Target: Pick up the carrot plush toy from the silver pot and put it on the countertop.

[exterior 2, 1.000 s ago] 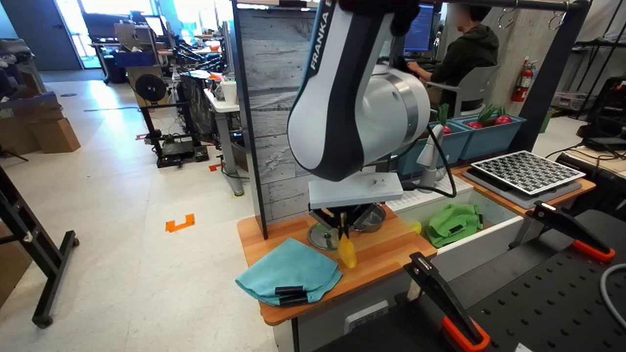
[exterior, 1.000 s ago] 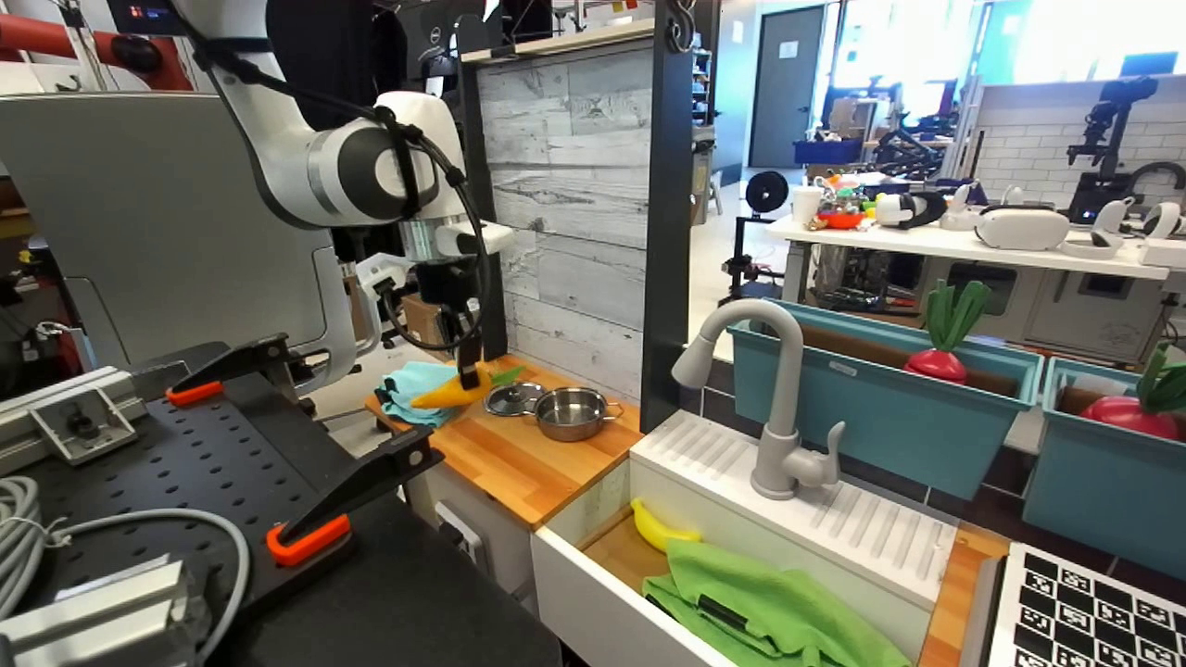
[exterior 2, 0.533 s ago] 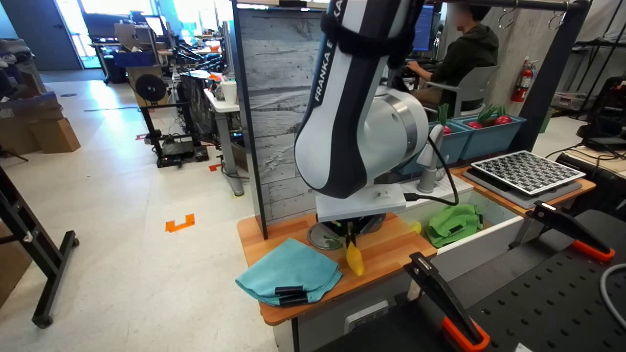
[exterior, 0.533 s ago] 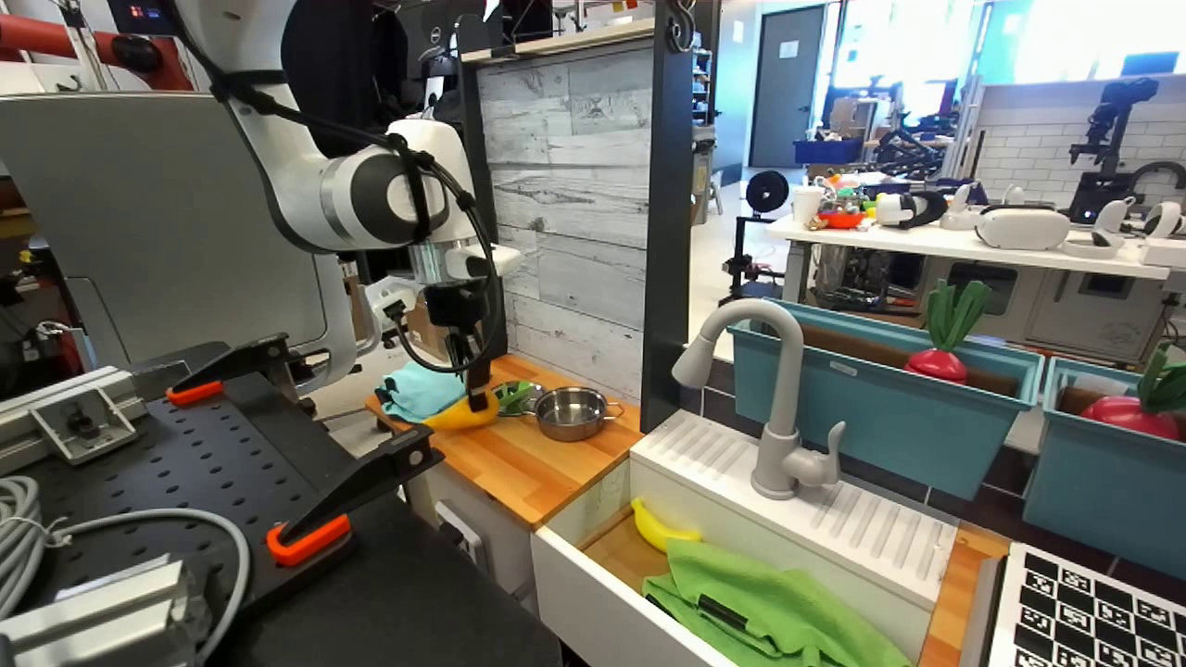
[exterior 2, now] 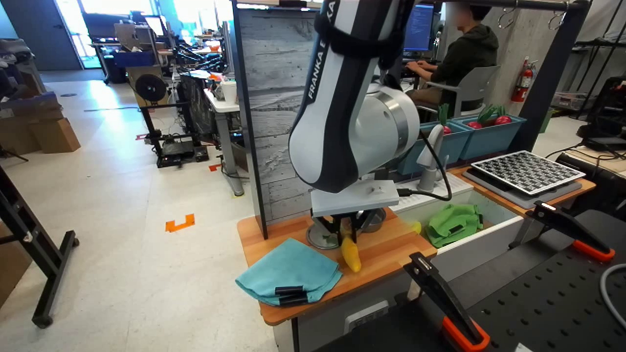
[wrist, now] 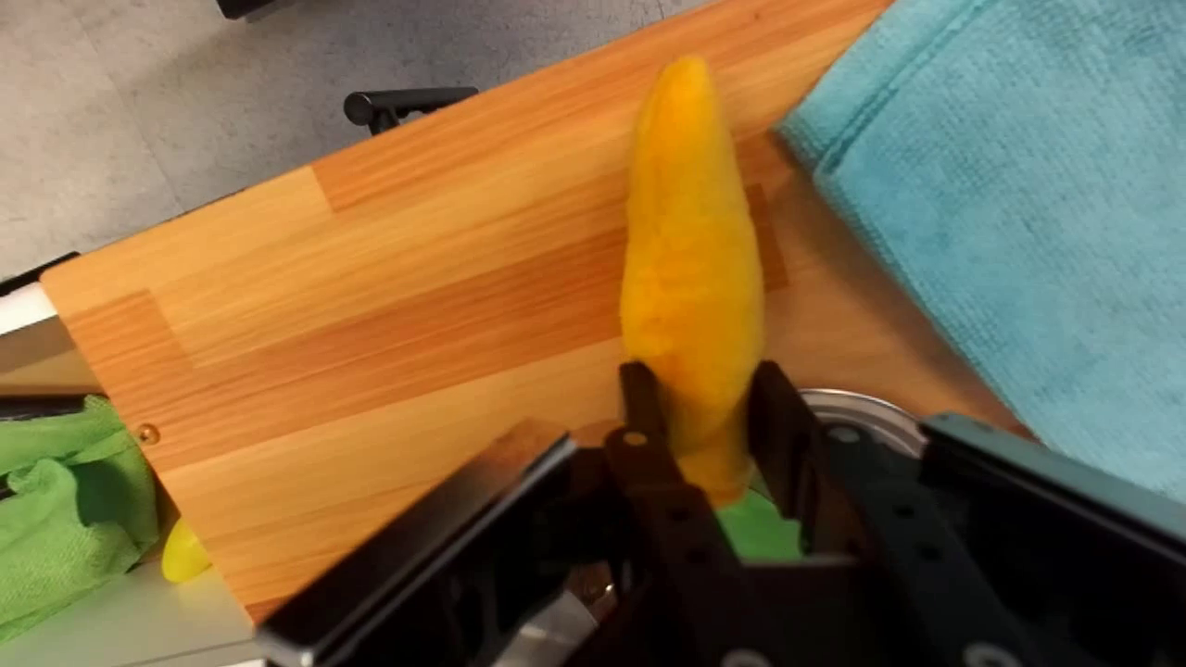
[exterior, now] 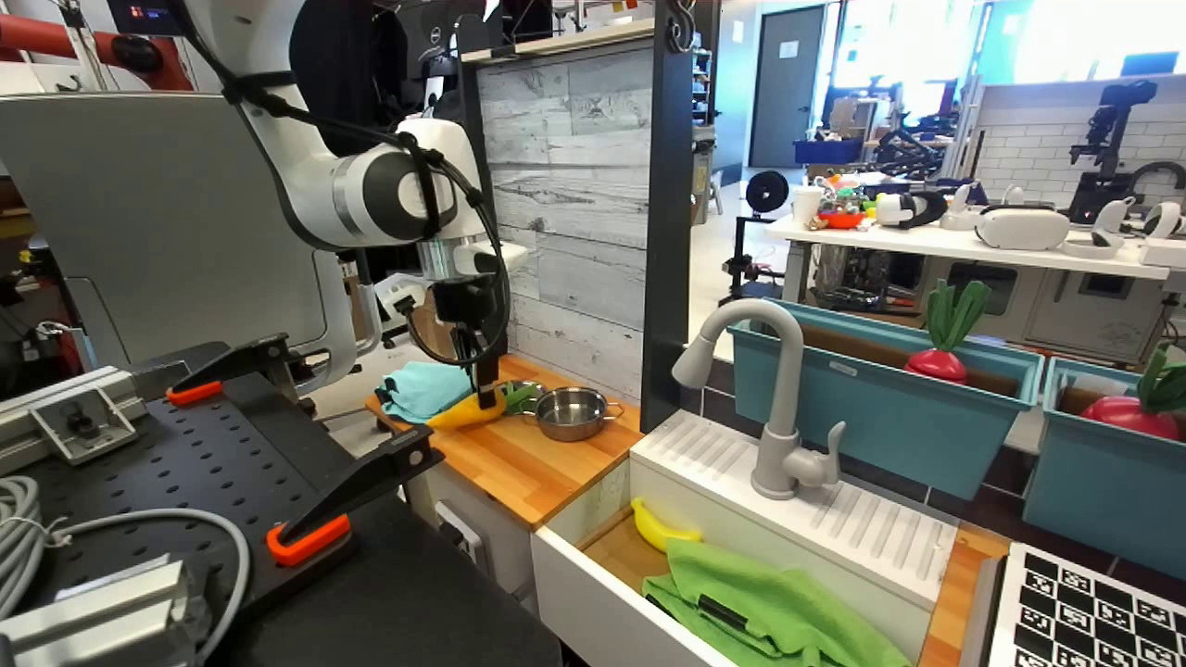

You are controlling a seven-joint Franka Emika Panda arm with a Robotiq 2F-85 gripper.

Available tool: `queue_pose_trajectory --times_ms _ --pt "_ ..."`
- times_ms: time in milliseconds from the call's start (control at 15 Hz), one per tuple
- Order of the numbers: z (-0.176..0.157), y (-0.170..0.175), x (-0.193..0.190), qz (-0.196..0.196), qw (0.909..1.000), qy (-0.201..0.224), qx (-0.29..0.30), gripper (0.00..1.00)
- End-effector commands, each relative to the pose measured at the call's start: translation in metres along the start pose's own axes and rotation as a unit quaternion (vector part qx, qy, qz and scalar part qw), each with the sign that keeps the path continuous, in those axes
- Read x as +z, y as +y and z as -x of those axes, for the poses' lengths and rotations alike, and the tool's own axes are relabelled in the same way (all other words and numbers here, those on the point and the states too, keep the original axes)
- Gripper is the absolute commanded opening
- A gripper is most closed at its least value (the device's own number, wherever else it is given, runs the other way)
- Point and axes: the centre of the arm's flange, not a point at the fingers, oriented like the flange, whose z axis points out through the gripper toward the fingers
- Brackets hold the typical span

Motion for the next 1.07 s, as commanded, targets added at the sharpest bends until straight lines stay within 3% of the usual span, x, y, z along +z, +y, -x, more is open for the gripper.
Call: queue_pose_trajectory --times_ms 0,333,667,733,1000 --pt "-0.006 -0.003 -0.007 -0.005 1.0 -0.001 -0.004 0.62" --pt "0.003 -0.001 -0.03 -0.017 0.9998 0.007 -0.013 0.98" --pt "0.012 0.012 -0.076 -0.022 0.9991 0.027 -0.023 1.0" --pt "-0.003 -0.002 -0.045 -0.021 0.9996 0.017 -0.008 1.0" --pt "0.002 0.005 -0.065 -0.027 0.9994 0.018 -0.009 1.0"
